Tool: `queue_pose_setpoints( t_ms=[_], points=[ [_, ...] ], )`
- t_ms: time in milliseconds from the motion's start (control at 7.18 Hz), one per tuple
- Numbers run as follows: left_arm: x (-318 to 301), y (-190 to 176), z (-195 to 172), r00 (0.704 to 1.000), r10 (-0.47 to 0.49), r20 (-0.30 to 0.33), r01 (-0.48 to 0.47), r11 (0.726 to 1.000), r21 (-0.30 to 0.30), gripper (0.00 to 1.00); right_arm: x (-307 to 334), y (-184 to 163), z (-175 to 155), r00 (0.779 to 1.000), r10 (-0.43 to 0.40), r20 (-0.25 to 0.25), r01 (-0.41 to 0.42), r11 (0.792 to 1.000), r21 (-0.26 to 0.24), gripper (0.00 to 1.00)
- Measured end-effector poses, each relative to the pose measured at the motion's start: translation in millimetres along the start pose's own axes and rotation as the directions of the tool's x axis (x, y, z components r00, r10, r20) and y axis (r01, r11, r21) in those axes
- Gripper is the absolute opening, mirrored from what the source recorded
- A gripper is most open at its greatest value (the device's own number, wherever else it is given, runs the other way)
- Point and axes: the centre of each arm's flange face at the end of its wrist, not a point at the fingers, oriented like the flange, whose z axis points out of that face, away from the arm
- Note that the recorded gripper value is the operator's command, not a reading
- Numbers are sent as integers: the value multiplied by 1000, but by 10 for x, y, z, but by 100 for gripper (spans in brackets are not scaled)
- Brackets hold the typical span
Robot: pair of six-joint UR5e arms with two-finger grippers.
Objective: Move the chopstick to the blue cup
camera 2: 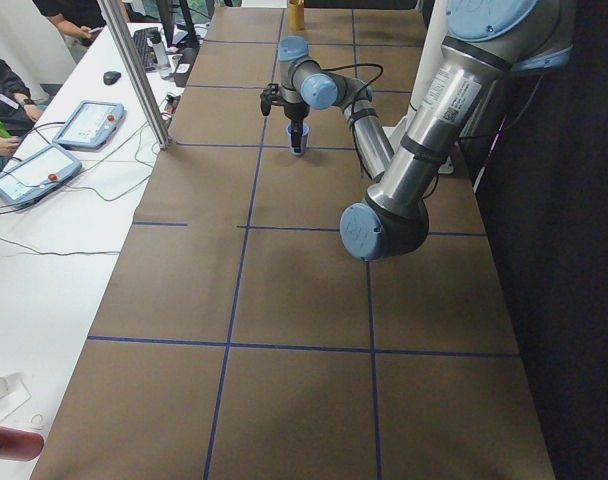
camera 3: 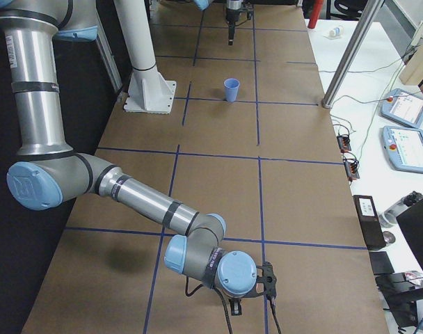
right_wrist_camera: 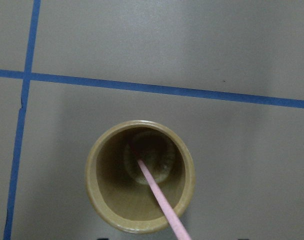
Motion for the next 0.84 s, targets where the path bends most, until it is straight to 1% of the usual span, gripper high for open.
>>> queue_pose_setpoints(
  t_ms=[278, 418, 696, 835],
  points=[
    [5, 13, -25, 1000, 2, -4, -2, 1000, 2, 100, -1, 8, 5, 1000, 4, 4, -4, 1000, -1, 78],
    [6, 15, -30, 1000, 2, -5, -2, 1000, 2, 100, 7, 33, 18, 1000, 7, 5, -7, 1000, -3, 73],
    [12, 26, -49, 1000, 5, -9, -5, 1000, 5, 100, 1, 135, 45, 1000, 10, 6, -10, 1000, -4, 30],
    [14, 30, -56, 1000, 6, -10, -6, 1000, 5, 100, -17, 171, 41, 1000, 9, 6, -9, 1000, -2, 18]
  ],
)
